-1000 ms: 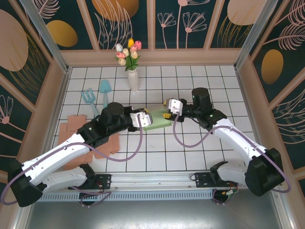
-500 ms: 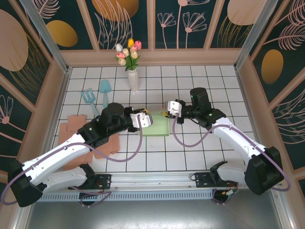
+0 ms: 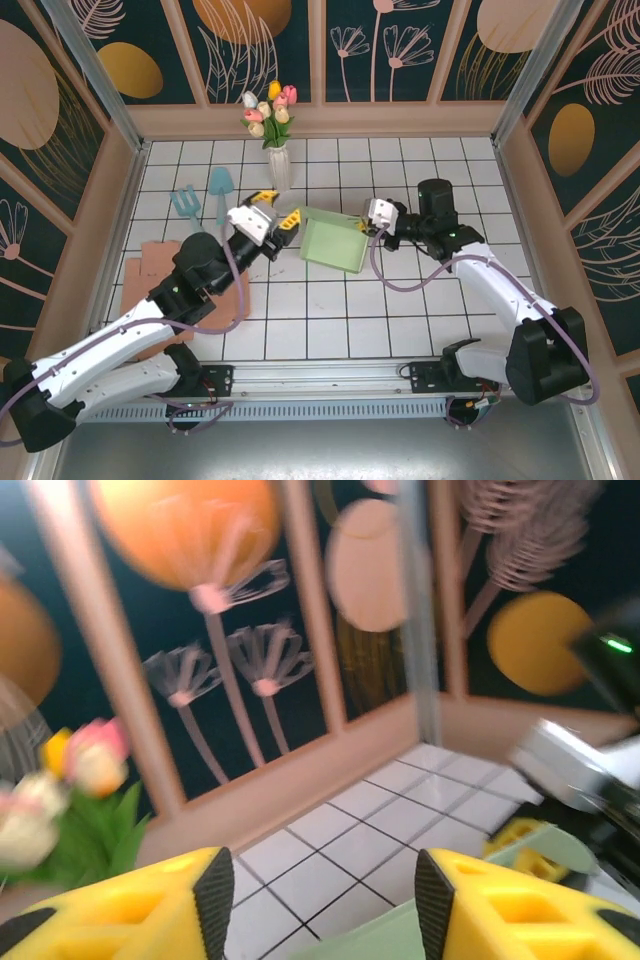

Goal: Fold the paper box

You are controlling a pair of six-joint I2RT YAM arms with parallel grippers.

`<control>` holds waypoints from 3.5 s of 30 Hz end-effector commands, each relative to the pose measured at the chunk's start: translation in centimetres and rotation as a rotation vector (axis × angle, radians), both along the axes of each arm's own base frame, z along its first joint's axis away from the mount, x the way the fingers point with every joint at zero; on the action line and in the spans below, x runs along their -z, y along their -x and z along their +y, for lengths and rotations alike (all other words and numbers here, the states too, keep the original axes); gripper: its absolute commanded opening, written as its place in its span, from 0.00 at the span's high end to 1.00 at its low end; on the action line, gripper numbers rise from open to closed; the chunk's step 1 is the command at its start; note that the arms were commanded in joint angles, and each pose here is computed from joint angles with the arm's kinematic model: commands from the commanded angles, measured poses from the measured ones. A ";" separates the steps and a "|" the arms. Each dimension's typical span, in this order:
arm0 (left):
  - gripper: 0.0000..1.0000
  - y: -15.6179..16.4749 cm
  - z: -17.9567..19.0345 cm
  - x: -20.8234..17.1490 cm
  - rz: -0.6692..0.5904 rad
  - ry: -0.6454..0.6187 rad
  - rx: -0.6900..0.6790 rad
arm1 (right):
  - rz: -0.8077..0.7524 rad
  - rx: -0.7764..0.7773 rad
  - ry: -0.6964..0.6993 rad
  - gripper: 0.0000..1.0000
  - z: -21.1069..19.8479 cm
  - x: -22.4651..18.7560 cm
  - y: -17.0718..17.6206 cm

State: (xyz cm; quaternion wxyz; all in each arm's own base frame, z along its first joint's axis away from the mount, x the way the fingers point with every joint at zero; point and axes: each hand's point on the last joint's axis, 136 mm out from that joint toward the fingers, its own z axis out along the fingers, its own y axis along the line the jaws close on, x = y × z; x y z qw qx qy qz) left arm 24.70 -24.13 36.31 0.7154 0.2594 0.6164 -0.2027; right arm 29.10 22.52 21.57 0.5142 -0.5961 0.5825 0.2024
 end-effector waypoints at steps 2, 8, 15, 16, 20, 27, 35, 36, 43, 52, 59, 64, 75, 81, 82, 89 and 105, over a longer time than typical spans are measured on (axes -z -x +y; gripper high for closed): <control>0.40 -5.4 8.1 5.0 0.340 0.379 -0.491 | -0.027 -0.030 -0.054 1.00 -0.4 -0.4 -0.6; 0.27 -10.4 7.5 8.5 0.602 0.453 -0.467 | -0.007 -0.054 -0.084 1.00 0.1 0.6 -1.5; 0.15 -14.6 5.2 11.0 0.767 0.461 -0.393 | 0.041 -0.091 -0.074 1.00 0.7 2.8 -2.3; 0.16 -15.2 5.4 12.1 0.813 0.475 -0.385 | 0.046 -0.096 -0.070 1.00 0.7 3.0 -2.3; 0.21 -17.1 4.0 14.9 1.011 0.487 -0.361 | 0.051 -0.087 -0.055 1.00 0.6 3.4 -2.8; 0.20 -16.5 0.1 18.3 1.239 0.568 -0.213 | 0.050 -0.075 -0.041 1.00 0.4 3.8 -3.0; 0.20 -14.2 -3.8 19.1 1.284 0.525 -0.145 | 0.022 -0.086 -0.030 1.00 0.9 4.7 -2.8; 0.20 -13.9 -4.4 19.5 1.300 0.515 -0.132 | 0.021 -0.080 -0.023 1.00 0.9 4.8 -2.9; 0.22 -12.9 -6.1 21.3 1.352 0.520 -0.113 | 0.015 -0.038 0.023 1.00 1.2 5.8 -3.3; 0.23 -11.4 -7.3 20.8 1.380 0.585 -0.072 | 0.003 0.006 0.100 1.00 1.6 7.7 -3.6; 0.26 -10.9 -6.5 22.5 1.366 0.554 -0.147 | 0.002 0.015 0.190 0.96 2.1 9.6 -2.9; 0.29 -9.7 -6.1 24.5 1.404 0.585 -0.155 | 0.007 0.037 0.275 0.88 1.9 10.8 -2.4; 0.31 -7.9 -5.8 25.6 1.374 0.512 -0.235 | -0.019 0.070 0.402 0.52 1.7 11.2 -1.1; 0.32 -7.5 -3.2 26.4 1.324 0.498 -0.338 | -0.036 0.118 0.490 0.46 -0.5 10.7 -0.5; 0.33 -7.4 -3.1 26.5 1.326 0.506 -0.338 | -0.034 0.125 0.503 0.45 -0.9 10.6 -0.3; 0.35 -6.8 -2.8 27.8 1.342 0.518 -0.361 | -0.035 0.147 0.562 0.34 -2.8 9.1 1.2; 0.36 -6.9 -5.6 27.4 1.309 0.519 -0.389 | -0.036 0.162 0.673 0.27 -5.6 7.9 4.5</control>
